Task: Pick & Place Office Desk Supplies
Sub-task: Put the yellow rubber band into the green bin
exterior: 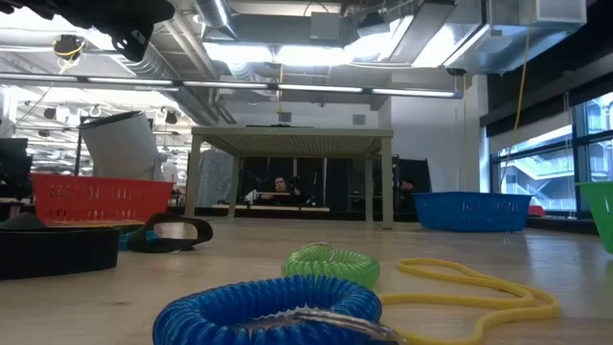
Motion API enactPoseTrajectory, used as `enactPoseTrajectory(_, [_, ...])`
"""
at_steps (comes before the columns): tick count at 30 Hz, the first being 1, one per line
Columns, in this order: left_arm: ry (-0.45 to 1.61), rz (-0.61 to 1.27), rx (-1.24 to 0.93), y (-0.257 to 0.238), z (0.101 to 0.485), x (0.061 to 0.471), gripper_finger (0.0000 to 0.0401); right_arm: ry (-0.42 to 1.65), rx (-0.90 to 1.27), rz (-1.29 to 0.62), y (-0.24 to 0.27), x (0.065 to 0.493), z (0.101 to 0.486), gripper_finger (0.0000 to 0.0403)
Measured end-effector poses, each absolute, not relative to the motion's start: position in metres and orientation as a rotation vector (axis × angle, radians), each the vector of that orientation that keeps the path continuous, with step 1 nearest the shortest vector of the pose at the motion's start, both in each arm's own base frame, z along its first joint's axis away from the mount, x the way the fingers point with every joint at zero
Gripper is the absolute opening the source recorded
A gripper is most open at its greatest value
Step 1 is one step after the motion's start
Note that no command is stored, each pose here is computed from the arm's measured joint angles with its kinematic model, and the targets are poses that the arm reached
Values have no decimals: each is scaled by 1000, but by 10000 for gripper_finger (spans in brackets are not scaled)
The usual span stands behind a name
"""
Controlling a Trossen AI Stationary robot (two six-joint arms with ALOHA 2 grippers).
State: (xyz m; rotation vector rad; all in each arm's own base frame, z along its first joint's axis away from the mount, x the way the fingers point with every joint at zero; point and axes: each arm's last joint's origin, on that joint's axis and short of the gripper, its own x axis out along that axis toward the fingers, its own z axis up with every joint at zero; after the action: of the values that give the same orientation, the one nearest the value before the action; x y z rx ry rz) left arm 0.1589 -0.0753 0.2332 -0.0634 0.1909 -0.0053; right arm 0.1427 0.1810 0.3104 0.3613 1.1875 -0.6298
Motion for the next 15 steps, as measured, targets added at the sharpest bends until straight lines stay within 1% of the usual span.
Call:
enactPoseTrajectory(4, [191,-6,-63,-75,233,159,4,1163,352,-616,181,143,314,3])
enactPoseTrajectory(15, [191,-5,-63,-75,233,159,4,1004,326,-606,181,148,316,3])
